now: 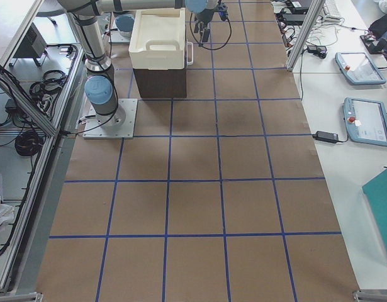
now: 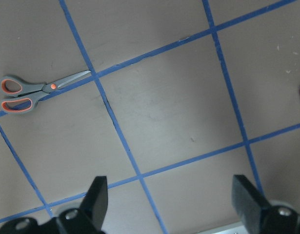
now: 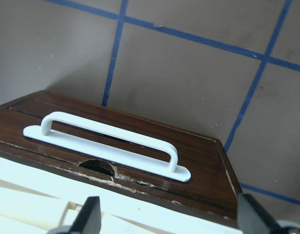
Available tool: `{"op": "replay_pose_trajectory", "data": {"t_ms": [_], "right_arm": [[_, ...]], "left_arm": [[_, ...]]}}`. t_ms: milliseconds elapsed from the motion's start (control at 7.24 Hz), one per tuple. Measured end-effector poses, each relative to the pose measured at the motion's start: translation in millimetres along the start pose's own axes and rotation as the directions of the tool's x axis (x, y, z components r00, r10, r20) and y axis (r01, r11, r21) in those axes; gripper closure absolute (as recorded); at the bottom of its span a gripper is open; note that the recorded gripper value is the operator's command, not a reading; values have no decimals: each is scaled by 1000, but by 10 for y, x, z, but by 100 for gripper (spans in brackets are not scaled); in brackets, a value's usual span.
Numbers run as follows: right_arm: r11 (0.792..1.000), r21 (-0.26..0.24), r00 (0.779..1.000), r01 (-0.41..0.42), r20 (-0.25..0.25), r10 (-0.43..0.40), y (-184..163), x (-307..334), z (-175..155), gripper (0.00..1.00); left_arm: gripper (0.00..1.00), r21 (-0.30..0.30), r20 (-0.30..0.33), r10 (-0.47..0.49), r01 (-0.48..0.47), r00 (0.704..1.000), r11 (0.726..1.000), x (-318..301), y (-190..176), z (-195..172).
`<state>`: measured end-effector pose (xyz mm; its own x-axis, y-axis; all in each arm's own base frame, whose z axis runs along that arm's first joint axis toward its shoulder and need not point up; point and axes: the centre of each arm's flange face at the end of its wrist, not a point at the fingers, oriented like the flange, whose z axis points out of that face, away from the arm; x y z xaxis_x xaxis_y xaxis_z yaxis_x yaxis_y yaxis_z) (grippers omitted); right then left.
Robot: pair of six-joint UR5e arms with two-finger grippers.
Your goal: Place scissors in drawer with both arms
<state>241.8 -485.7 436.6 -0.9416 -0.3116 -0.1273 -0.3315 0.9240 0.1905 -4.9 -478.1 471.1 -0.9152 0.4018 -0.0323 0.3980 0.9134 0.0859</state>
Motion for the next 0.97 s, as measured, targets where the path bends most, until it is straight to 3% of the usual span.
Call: {"op": "replay_pose_trajectory", "data": {"t_ms": [138, 276, 415, 553, 829, 967], "right_arm": [[987, -19, 987, 160, 18, -160, -132, -42, 172, 0], [944, -10, 944, 329, 22, -329, -273, -41, 292, 0], [878, 14, 878, 478, 11, -479, -434, -19, 395, 0], [792, 23, 792, 611, 0, -611, -584, 12, 525, 0], [628, 13, 628, 778, 1, -778, -722, 44, 712, 0], [571, 11, 571, 821, 8, -821, -750, 9, 773, 0]], "left_arm": [[1, -10, -21, 115, -116, 993, 993, -312, 81, 150], [0, -14, -51, 217, -218, 975, 976, -612, 155, 309], [0, -13, -76, 299, -301, 951, 954, -848, 166, 493], [0, -14, -73, 379, -381, 923, 925, -1057, 98, 708], [0, -34, -47, 525, -526, 850, 850, -1394, -77, 1143], [1, -33, -40, 564, -565, 825, 824, -1578, -111, 1332]]}}
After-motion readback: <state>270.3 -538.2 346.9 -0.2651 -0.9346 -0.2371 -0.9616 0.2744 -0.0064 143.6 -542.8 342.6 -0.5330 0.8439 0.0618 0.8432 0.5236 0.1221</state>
